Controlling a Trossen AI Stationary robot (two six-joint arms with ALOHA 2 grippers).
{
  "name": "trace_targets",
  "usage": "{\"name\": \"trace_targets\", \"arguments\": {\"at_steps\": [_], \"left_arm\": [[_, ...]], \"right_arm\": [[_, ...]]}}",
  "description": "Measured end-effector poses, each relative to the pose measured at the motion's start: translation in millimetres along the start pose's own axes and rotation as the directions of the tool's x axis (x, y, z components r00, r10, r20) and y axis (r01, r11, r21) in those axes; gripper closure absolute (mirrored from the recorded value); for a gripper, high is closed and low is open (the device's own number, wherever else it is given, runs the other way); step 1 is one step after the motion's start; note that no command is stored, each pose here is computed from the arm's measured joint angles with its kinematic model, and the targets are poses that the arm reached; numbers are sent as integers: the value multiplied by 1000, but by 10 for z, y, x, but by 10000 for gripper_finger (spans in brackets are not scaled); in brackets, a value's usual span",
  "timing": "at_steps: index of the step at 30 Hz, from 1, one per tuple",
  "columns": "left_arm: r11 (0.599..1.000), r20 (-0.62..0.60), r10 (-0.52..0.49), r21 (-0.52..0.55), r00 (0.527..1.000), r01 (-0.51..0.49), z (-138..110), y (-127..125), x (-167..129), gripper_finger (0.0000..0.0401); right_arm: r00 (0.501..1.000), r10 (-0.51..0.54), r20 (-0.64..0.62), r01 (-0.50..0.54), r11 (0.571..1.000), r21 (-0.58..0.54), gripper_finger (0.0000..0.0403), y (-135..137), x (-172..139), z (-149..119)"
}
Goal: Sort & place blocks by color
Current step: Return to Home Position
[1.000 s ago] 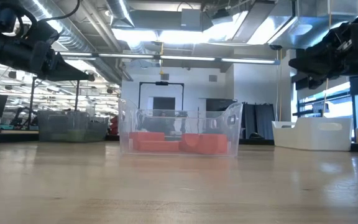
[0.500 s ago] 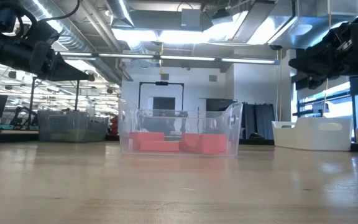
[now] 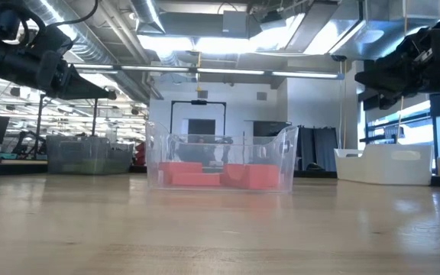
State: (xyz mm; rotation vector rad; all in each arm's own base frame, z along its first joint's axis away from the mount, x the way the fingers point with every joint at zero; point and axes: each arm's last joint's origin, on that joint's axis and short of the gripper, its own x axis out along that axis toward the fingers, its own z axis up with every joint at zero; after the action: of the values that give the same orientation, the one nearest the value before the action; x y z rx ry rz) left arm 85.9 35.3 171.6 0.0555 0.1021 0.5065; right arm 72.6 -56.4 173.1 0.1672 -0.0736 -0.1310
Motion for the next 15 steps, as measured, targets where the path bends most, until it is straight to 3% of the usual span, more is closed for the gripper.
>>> {"name": "trace_targets", "arguments": {"at_steps": [15], "left_arm": [[1000,0,0,0,1000,0,0,0,0,401]], "right_arm": [[1000,0,0,0,1000,0,392,0,0,0]]}}
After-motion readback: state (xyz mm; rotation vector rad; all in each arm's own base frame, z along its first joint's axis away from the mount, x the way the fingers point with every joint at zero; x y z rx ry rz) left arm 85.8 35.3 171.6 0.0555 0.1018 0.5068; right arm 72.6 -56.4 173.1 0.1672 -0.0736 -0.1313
